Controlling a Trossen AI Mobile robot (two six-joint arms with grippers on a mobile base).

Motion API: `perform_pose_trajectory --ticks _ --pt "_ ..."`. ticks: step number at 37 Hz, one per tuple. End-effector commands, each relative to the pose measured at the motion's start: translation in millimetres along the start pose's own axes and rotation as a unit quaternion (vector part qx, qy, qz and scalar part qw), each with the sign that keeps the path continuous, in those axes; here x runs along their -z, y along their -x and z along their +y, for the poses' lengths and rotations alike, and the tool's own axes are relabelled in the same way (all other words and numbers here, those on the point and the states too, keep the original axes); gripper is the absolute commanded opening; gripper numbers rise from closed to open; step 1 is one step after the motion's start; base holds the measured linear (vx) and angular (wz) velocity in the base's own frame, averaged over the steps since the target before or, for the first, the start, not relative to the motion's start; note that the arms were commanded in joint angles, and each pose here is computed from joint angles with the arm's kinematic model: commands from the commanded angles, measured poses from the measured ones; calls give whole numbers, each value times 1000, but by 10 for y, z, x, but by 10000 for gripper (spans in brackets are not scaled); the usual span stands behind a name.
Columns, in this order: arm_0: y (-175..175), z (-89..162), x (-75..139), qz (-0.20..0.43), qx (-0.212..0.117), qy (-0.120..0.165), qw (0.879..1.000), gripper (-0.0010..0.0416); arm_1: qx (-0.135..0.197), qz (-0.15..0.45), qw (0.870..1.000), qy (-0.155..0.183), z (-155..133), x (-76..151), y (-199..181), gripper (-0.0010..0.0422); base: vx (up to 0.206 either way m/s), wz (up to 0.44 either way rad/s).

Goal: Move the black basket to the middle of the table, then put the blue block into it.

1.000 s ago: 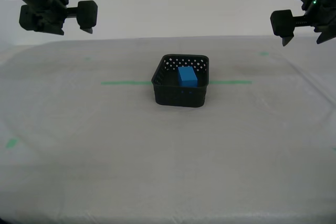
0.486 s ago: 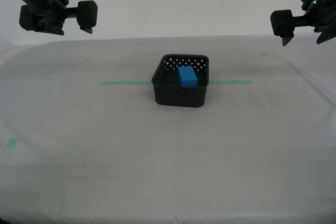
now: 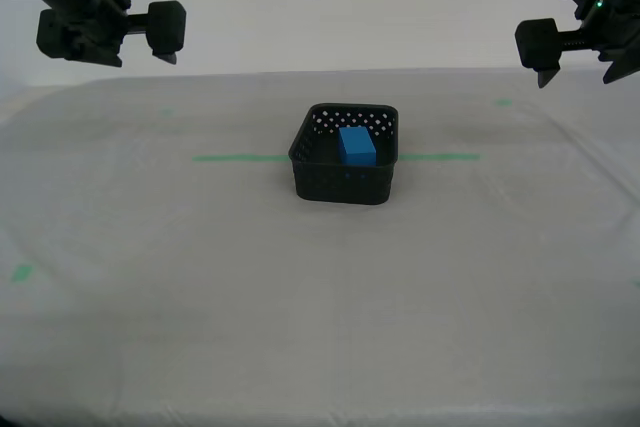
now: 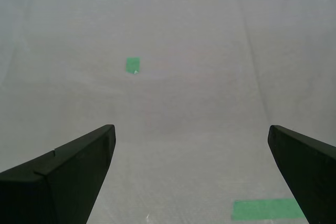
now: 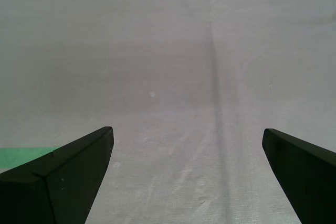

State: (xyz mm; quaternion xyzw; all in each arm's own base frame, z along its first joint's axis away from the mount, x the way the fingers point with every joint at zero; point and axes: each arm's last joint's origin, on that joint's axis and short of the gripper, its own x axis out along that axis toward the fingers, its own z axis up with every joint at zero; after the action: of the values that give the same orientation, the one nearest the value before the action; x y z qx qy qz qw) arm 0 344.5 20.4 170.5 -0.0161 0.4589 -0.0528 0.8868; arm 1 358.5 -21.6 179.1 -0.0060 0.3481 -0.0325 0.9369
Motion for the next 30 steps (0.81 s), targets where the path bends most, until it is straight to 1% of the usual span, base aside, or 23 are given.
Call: perform_pose_trajectory --ticks 1,30 --pt "3 4 -3 -1 -1 1 1000 398 2 -2 1000 0 -1 -5 1 400 0 0" --pt "3 4 -3 -1 -1 1 1000 398 2 -2 1000 0 -1 -6 1 400 0 0"
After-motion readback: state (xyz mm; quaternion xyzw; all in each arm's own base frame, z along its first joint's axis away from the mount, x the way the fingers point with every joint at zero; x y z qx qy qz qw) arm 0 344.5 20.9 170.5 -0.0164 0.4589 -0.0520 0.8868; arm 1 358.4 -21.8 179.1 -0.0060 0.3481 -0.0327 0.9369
